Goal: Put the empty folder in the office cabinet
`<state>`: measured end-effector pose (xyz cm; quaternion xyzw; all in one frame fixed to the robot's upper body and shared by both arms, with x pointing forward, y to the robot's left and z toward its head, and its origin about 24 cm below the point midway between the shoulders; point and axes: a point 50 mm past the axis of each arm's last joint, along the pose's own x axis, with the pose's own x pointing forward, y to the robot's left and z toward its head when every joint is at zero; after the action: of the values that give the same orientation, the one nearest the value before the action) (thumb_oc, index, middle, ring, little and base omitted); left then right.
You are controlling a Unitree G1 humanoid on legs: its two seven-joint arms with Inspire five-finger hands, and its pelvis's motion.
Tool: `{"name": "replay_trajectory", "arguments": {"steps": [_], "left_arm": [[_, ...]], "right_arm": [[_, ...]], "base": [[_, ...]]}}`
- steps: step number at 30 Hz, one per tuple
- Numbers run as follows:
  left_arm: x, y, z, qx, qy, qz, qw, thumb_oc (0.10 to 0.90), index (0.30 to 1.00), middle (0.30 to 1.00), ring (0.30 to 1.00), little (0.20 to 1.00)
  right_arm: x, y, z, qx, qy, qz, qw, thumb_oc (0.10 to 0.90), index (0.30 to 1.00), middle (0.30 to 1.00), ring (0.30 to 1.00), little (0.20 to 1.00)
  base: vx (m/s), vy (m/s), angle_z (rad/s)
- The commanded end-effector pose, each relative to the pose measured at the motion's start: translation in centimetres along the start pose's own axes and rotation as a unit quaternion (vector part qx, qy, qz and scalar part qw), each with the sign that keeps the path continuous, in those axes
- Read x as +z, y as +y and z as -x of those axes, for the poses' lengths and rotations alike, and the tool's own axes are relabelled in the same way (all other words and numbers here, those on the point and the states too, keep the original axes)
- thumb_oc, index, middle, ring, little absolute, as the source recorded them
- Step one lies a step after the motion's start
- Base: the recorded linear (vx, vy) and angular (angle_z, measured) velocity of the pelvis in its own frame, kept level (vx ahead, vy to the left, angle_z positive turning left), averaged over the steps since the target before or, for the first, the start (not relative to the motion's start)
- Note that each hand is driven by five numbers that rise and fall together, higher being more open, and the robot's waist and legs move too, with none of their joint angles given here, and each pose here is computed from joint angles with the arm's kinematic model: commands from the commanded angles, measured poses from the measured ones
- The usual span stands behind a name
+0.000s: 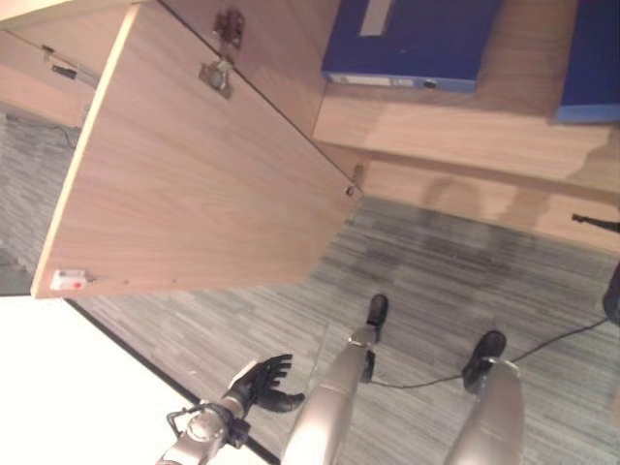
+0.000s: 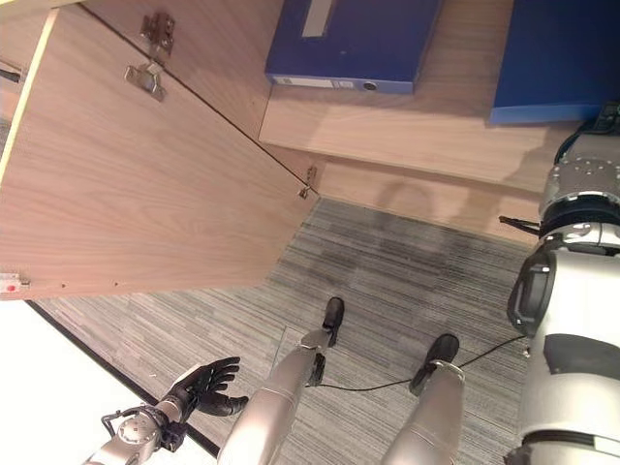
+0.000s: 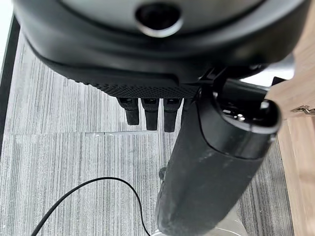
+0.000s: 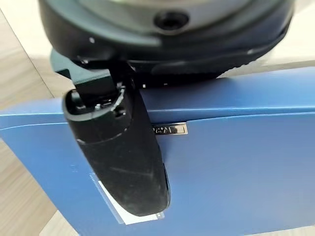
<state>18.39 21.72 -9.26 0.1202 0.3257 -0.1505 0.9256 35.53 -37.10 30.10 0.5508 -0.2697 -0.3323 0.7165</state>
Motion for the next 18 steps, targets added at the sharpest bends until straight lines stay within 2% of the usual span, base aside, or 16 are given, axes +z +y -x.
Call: {"name": "replay_trajectory", "arguments": {"steps": [1, 2, 3, 4, 6, 10, 16, 18], "left_arm": [[-2.4, 2.8, 2.1, 0.052, 0.040, 0.008, 0.998, 0.800, 0.900, 0.900, 0.900, 0.900], [-2.4, 2.7, 2.0, 0.051, 0.040, 0.009, 0.998, 0.800, 0.900, 0.900, 0.900, 0.900], [-2.4, 2.7, 2.1, 0.050, 0.041, 0.007, 0.998, 0.800, 0.900, 0.900, 0.900, 0.900], [-2.4, 2.8, 2.1, 0.051, 0.041, 0.005, 0.998, 0.800, 0.900, 0.900, 0.900, 0.900], [-2.5, 2.9, 2.2, 0.053, 0.042, 0.003, 0.998, 0.800, 0.900, 0.900, 0.900, 0.900], [-2.5, 3.4, 2.2, 0.070, 0.049, -0.019, 0.996, 0.800, 0.900, 0.900, 0.900, 0.900], [-3.1, 3.5, 2.4, 0.083, 0.064, -0.039, 0.994, 0.800, 0.900, 0.900, 0.900, 0.900], [-3.2, 3.5, 2.3, 0.086, 0.068, -0.041, 0.993, 0.800, 0.900, 0.900, 0.900, 0.900]], "right_arm": [[5.2, 4.8, 0.5, 0.094, -0.099, 0.019, 0.990, 0.400, 0.300, 0.300, 0.300, 0.300], [5.2, 4.8, 0.5, 0.093, -0.099, 0.018, 0.991, 0.400, 0.300, 0.300, 0.300, 0.300], [5.2, 4.9, 0.5, 0.093, -0.099, 0.018, 0.991, 0.527, 0.491, 0.491, 0.491, 0.491], [5.2, 4.9, 0.5, 0.091, -0.100, 0.019, 0.991, 0.800, 0.900, 0.900, 0.900, 0.900], [5.4, 4.9, 0.5, 0.086, -0.101, 0.020, 0.991, 0.800, 0.900, 0.900, 0.900, 0.900], [6.1, 4.1, 0.1, 0.015, -0.104, 0.066, 0.992, 0.800, 0.900, 0.900, 0.900, 0.900], [4.0, 4.8, 0.5, -0.005, -0.071, 0.106, 0.992, 0.800, 0.900, 0.900, 0.900, 0.900], [3.6, 3.9, 0.3, -0.028, -0.058, 0.115, 0.991, 0.800, 0.900, 0.900, 0.900, 0.900]], "base": [[0.00, 0.000, 0.00], [0.00, 0.000, 0.00], [0.00, 0.000, 0.00], [0.00, 0.000, 0.00], [0.00, 0.000, 0.00], [0.00, 0.000, 0.00], [0.00, 0.000, 0.00], [0.00, -0.012, -0.03]]}}
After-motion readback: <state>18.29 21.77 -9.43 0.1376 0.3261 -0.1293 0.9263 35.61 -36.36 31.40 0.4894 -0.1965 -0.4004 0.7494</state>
